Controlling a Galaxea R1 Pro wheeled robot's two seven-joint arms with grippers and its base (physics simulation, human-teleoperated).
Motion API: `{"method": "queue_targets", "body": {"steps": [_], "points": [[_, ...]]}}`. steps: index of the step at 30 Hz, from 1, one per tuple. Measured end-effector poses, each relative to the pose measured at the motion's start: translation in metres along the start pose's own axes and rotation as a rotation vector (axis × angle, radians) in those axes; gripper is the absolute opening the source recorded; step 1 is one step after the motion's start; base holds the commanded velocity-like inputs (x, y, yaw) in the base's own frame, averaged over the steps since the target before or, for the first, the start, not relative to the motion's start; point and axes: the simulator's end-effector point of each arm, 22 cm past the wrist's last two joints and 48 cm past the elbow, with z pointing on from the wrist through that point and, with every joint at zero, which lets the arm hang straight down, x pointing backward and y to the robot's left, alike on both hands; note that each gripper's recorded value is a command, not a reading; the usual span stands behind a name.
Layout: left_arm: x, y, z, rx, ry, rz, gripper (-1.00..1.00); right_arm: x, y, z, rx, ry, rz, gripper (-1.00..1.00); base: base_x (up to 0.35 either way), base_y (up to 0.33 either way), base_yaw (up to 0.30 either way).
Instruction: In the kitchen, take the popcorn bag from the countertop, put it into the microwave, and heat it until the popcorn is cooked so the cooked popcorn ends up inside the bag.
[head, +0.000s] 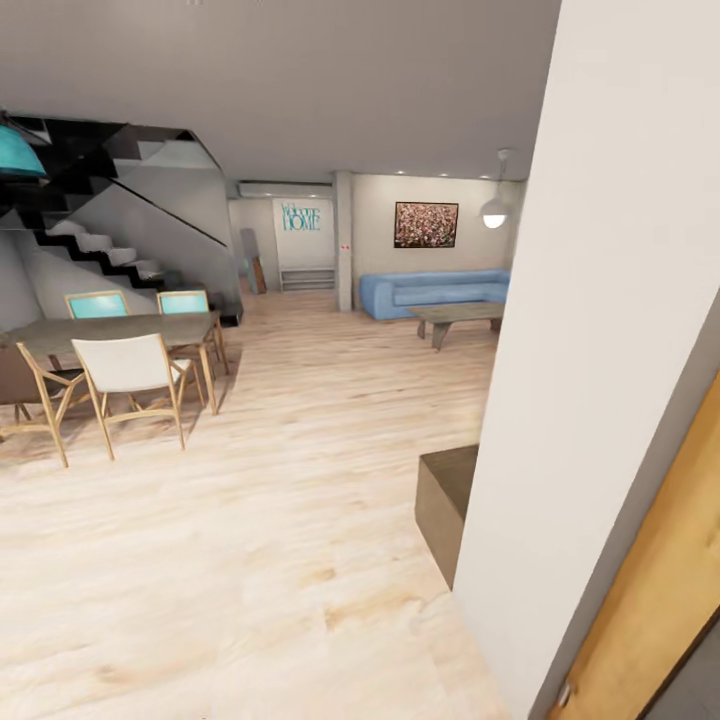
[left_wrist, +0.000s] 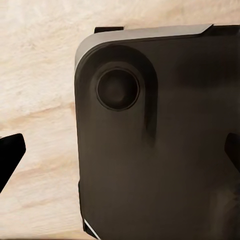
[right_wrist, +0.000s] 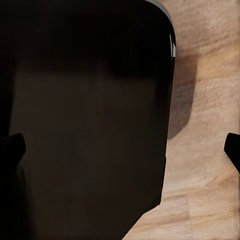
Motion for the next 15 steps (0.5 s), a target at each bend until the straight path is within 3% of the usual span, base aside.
{"method": "queue_targets", "body": {"steps": [15], "points": [[0.0000, 0.0000, 0.0000, 0.000, 0.000, -0.001, 1.00, -0.0001, 0.0011, 0.0000, -0.001, 0.000, 0.002, 1.00, 0.000, 0.000, 0.274]]}}
